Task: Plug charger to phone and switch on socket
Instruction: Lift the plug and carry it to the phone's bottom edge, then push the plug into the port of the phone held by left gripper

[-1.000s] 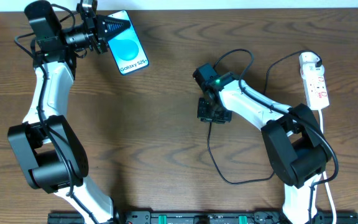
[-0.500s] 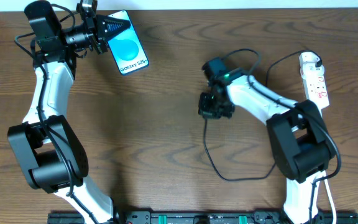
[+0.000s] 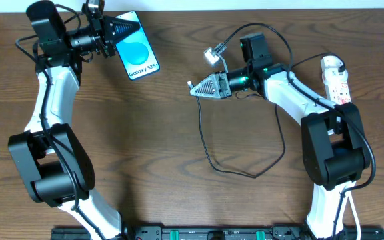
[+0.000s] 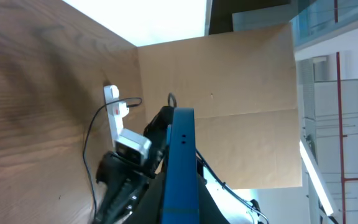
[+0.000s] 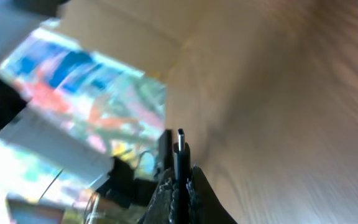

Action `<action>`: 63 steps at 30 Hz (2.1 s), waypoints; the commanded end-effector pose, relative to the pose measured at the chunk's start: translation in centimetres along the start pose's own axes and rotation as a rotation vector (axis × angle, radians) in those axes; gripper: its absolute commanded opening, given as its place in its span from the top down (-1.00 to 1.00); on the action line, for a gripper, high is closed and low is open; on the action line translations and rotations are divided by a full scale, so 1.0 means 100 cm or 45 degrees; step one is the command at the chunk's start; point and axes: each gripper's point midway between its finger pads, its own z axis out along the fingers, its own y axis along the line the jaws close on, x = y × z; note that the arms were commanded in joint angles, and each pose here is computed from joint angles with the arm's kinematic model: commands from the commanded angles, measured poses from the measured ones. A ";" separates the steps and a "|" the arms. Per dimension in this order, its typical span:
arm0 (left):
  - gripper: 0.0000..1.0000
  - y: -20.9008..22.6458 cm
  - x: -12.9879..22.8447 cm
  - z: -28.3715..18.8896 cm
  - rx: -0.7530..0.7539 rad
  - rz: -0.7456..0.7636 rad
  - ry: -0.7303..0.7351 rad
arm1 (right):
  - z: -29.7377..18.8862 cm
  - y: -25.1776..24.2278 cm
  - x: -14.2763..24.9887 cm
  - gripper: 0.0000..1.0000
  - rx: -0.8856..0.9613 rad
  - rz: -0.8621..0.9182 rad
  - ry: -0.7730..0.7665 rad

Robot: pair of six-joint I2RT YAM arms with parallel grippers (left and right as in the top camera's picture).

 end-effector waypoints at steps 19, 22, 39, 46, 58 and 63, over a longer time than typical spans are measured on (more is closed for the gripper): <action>0.86 -0.019 -0.012 0.038 -0.040 0.308 -0.112 | 0.036 0.061 -0.028 0.98 -0.224 -0.151 0.088; 0.85 -0.018 -0.015 0.038 -0.047 0.313 -0.133 | 0.039 0.061 -0.029 0.98 -0.217 -0.151 0.080; 0.86 -0.023 -0.012 0.041 -0.027 0.358 -0.109 | 0.040 0.059 -0.038 0.98 -0.180 -0.155 0.030; 0.86 -0.025 -0.005 0.051 -0.016 0.359 -0.075 | 0.040 0.057 -0.041 0.98 -0.166 -0.160 0.012; 0.85 -0.027 0.003 0.052 0.005 0.360 -0.021 | 0.036 0.055 -0.046 0.98 -0.144 -0.175 -0.021; 0.85 -0.027 0.004 0.053 0.008 0.361 -0.012 | 0.036 0.055 -0.046 0.98 -0.144 -0.176 -0.021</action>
